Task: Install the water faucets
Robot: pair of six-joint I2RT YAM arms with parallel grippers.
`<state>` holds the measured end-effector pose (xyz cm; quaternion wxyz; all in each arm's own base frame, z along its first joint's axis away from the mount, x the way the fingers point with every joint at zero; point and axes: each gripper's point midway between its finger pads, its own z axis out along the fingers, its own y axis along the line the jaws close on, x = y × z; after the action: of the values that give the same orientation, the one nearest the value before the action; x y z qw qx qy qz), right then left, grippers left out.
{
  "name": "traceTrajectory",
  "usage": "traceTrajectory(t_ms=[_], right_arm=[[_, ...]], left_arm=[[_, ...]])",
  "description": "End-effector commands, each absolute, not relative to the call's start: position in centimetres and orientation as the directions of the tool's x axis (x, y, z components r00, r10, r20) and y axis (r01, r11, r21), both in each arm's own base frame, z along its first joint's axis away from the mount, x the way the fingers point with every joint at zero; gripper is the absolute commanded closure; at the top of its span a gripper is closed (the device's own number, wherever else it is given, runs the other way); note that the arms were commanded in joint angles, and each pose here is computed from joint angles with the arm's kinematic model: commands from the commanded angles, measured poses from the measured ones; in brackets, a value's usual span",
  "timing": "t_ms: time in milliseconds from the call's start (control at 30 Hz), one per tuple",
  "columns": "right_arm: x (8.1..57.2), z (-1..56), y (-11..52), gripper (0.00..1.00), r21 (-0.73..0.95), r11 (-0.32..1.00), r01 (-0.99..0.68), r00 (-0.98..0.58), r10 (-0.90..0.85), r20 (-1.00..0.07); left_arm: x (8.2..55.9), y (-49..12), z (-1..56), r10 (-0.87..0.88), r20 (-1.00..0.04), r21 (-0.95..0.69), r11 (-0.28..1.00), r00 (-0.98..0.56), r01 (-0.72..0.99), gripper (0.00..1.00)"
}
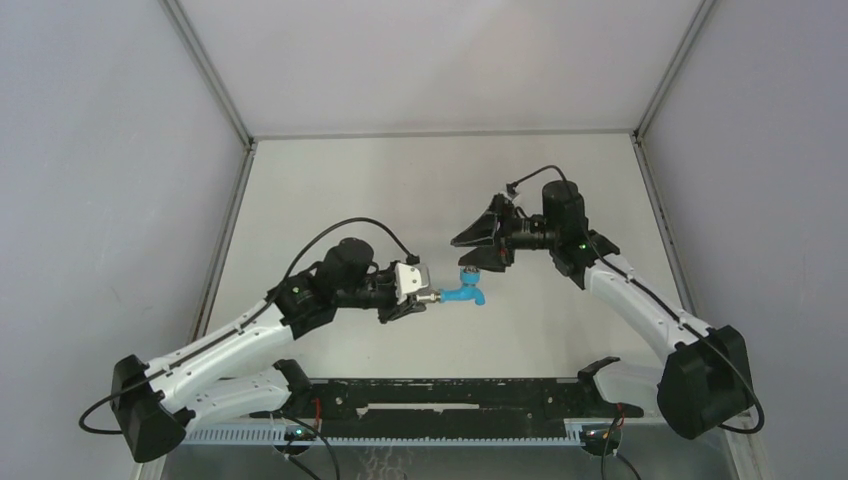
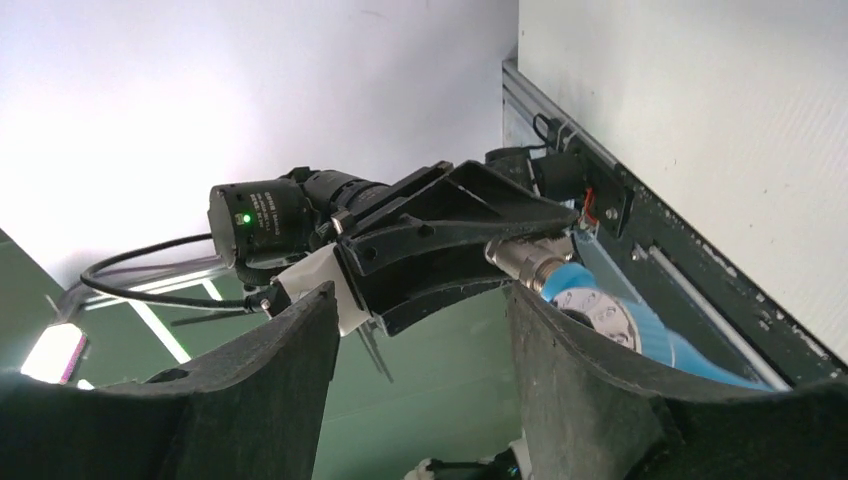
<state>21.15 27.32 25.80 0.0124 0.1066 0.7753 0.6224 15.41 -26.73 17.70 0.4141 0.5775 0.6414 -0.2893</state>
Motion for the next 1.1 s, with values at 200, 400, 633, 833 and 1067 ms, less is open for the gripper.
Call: traceTrajectory(t_ms=[200,400,633,833,1067], right_arm=[[20.7,33.4,21.5,0.30,0.714,0.428,-0.554,-0.676,0.270,-0.686],[18.9,36.0,18.3,0.25,0.135,0.588,-0.797,0.014,0.243,-0.970],[16.0,35.2,18.0,0.00,-0.380,0.583,-0.718,0.482,0.022,-0.876],[14.5,34.9,19.5,0.00,-0.610,0.475,-0.635,0.652,-0.095,-0.752],[14.4,34.1,21.3,0.00,-0.721,0.379,-0.580,0.707,-0.206,-0.677]], left_arm=[[14.1,-27.7,28.1,0.262,-0.960,-0.085,0.083,-0.104,0.993,1.00],[12.7,-27.1,31.5,0.271,-0.884,-0.405,-0.033,-0.382,0.914,1.00],[12.7,-27.1,33.0,0.264,-0.806,-0.549,-0.001,-0.529,0.836,1.00],[13.0,-27.1,34.9,0.238,-0.691,-0.697,0.031,-0.682,0.717,1.00],[12.4,-27.4,35.7,0.286,-0.561,-0.818,-0.044,-0.777,0.574,1.00]])
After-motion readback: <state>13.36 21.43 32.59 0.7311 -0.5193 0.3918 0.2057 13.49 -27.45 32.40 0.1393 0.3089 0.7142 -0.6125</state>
